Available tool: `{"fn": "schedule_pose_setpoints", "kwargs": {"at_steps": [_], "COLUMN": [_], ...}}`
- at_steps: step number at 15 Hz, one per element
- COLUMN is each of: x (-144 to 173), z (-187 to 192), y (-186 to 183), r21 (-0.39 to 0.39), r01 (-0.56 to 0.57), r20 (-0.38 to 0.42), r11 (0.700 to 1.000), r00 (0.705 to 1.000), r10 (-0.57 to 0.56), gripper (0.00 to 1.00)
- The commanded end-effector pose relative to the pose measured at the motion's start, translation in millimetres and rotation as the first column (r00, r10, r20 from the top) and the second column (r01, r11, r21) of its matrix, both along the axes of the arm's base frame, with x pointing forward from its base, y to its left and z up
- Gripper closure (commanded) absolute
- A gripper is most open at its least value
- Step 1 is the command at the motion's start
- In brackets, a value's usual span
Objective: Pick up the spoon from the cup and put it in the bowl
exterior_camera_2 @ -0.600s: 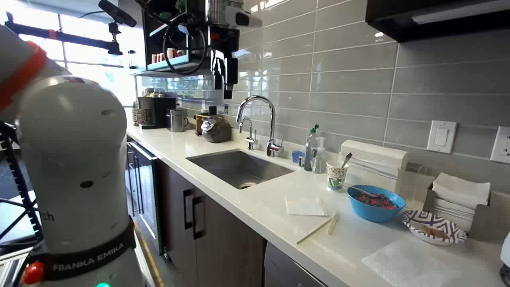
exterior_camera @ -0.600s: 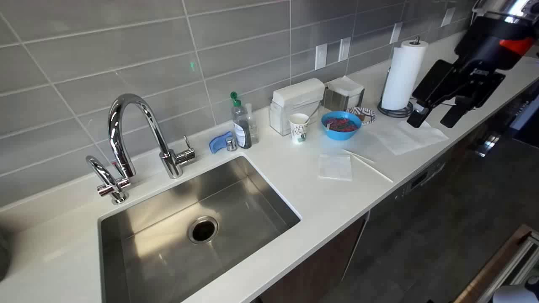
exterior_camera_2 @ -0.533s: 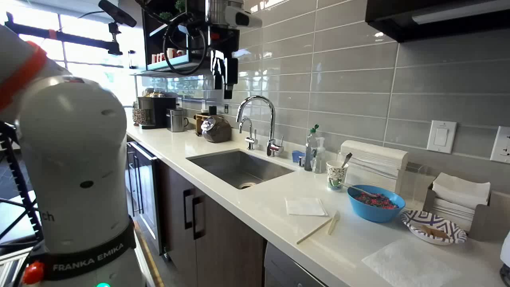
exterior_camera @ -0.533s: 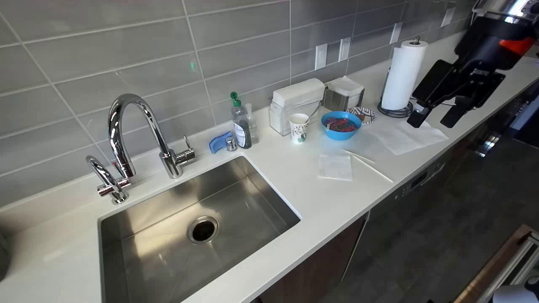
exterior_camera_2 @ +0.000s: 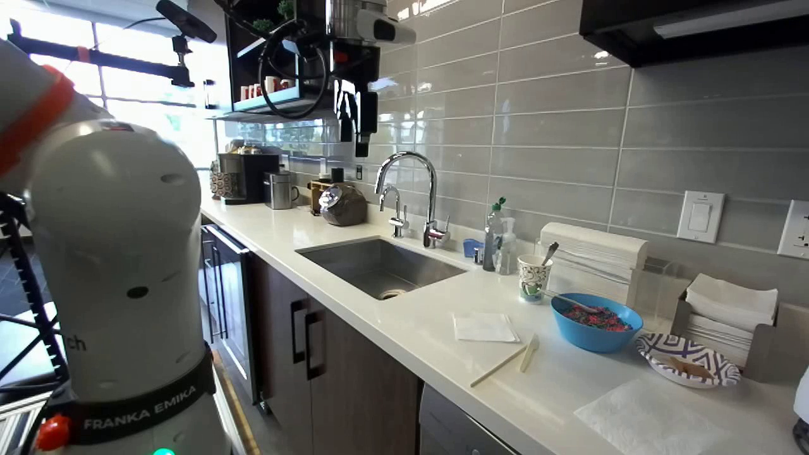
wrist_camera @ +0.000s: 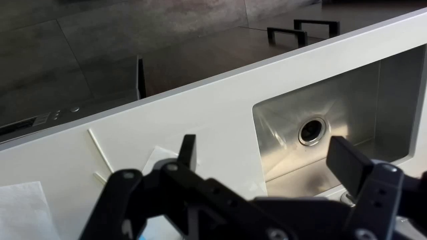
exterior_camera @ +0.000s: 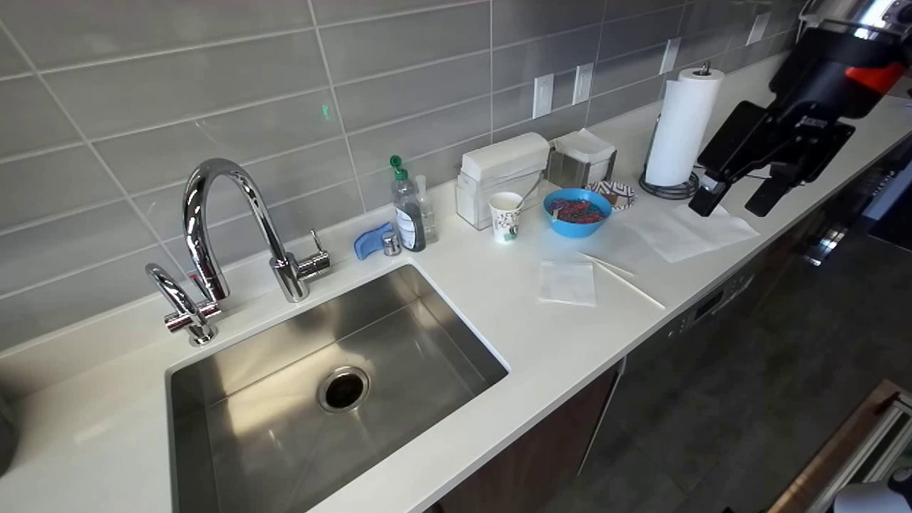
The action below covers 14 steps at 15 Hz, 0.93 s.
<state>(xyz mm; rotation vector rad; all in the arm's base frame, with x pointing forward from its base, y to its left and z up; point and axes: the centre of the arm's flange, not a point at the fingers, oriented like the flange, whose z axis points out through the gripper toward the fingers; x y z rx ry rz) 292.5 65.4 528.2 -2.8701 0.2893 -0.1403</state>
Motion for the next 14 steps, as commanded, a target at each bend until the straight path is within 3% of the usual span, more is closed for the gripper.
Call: {"fn": "schedule_pose_setpoints", "kwargs": {"at_steps": [1, 4, 9, 14], "x": [0, 16, 67, 127], "z": [0, -9, -38, -76], "y": [0, -5, -20, -31], "r21": [0.000, -0.025, -0.061, -0.054], "r01": [0.000, 0.054, 0.185, 0.338], "r20": [0.000, 0.007, 0.093, 0.170], "r11": [1.000, 0.998, 0.981, 0.940], "r00": [1.000, 0.999, 0.980, 0.930], "r10": [0.000, -0.054, -0.179, -0.325], "gripper": [0.00, 0.00, 0.00, 0.00]}}
